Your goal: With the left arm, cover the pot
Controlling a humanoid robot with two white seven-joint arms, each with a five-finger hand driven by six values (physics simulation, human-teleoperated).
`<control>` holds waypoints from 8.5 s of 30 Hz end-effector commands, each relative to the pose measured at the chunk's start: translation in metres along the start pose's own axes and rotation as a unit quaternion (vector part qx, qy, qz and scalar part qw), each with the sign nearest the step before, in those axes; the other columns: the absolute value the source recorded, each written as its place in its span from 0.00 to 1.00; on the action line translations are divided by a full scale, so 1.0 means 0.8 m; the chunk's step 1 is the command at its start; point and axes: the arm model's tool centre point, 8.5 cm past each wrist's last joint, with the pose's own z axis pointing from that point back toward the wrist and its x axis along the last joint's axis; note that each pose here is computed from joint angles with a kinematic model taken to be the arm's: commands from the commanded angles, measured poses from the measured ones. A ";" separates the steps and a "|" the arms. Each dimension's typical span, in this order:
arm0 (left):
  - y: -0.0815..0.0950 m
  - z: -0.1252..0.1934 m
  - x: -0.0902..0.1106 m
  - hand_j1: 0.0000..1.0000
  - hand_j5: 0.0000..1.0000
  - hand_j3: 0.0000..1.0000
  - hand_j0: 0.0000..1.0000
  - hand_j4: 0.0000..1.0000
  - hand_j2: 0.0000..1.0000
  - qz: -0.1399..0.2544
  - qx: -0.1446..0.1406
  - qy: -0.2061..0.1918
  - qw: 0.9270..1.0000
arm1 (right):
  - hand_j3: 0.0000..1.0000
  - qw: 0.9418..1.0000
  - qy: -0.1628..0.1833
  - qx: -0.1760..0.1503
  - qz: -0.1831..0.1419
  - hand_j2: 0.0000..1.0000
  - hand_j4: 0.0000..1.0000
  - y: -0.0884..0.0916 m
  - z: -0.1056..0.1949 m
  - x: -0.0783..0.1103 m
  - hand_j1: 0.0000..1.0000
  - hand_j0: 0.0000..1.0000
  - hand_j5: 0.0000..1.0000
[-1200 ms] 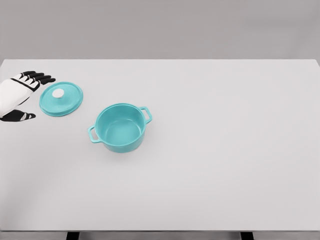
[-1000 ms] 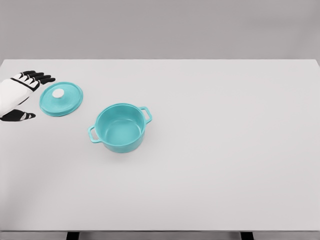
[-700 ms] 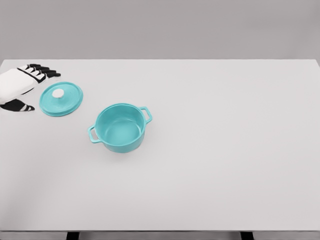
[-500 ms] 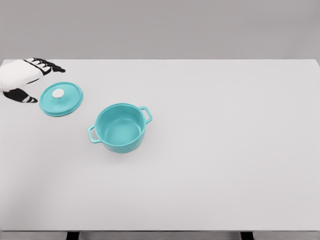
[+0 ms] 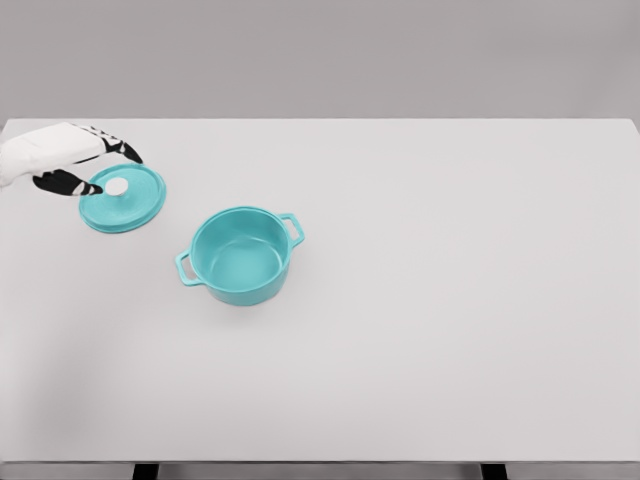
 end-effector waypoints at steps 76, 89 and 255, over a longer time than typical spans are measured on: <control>-0.050 -0.058 -0.045 0.59 0.59 0.59 0.59 0.59 0.59 0.095 -0.064 0.063 0.991 | 1.00 1.000 0.000 0.000 0.000 1.00 1.00 0.000 0.000 0.000 1.00 1.00 1.00; -0.051 -0.058 -0.045 0.54 0.54 0.54 0.54 0.54 0.54 0.095 -0.065 0.063 0.991 | 1.00 1.000 0.000 0.000 0.000 1.00 1.00 0.000 0.000 0.000 1.00 1.00 1.00; -0.018 -0.022 0.211 0.65 0.65 0.65 0.65 0.65 0.65 -0.091 0.028 -0.220 0.971 | 1.00 1.000 0.000 0.000 0.000 1.00 1.00 0.000 0.000 0.000 1.00 1.00 1.00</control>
